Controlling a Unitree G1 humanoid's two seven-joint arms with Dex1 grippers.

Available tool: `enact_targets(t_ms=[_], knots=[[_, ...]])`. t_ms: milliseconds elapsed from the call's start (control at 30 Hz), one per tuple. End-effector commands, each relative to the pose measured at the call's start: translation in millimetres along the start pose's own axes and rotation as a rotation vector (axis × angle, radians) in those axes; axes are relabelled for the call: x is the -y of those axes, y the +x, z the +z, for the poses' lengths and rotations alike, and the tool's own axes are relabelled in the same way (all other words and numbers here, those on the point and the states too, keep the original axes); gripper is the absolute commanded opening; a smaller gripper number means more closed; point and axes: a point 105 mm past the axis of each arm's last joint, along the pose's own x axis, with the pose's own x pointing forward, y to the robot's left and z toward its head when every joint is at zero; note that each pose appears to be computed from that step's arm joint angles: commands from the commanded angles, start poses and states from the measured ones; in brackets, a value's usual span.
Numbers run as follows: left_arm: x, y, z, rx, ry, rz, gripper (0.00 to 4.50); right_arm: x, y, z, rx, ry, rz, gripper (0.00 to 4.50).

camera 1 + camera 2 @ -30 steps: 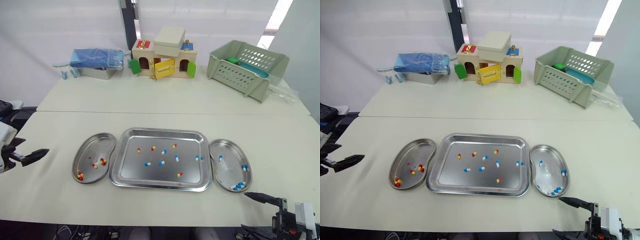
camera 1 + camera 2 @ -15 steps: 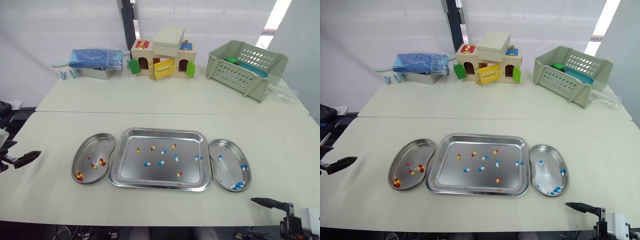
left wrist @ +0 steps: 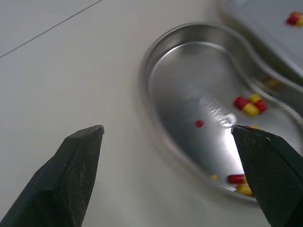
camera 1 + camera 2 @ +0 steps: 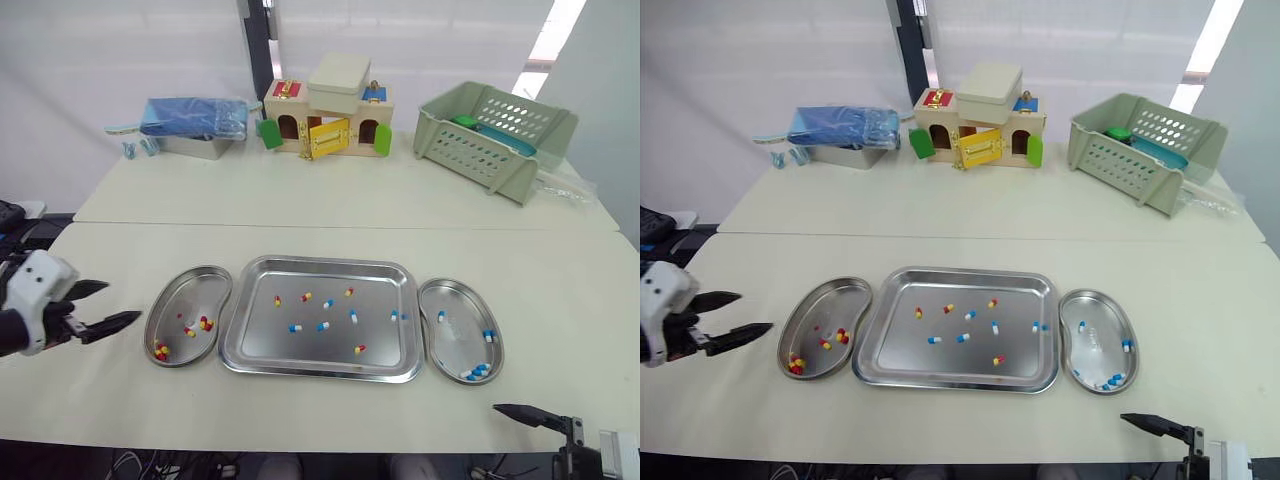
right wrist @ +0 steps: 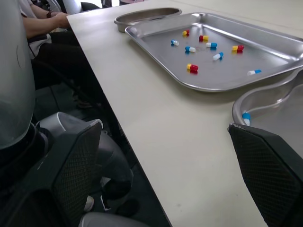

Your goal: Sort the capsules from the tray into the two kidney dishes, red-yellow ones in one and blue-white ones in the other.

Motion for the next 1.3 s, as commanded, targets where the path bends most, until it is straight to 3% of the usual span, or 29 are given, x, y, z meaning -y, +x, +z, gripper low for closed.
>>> enact_targets(t_ms=[33, 233, 467, 733, 833, 967, 1300], knots=[[28, 21, 26, 0.062, 0.034, -0.127, 4.47, -3, 13, 11, 0.027, -0.016, -0.018, 4.50], [65, 70, 47, 0.075, 0.151, -0.317, 4.47, -2, 35, 23, 0.061, -0.025, -0.057, 4.50], [67, 107, 50, 0.018, 0.315, -0.391, 4.47, 1, 48, 32, 0.084, -0.037, -0.088, 4.50], [64, 128, 49, -0.014, 0.381, -0.428, 4.47, 0, 53, 34, 0.094, -0.037, -0.105, 4.50], [60, 131, 47, -0.025, 0.376, -0.424, 3.96, 0, 55, 35, 0.097, -0.039, -0.111, 4.50], [58, 135, 44, -0.038, 0.375, -0.423, 2.73, -1, 55, 35, 0.097, -0.039, -0.116, 4.50], [57, 147, 39, -0.051, 0.358, -0.409, 2.73, -6, 56, 35, 0.101, -0.035, -0.131, 4.50]])
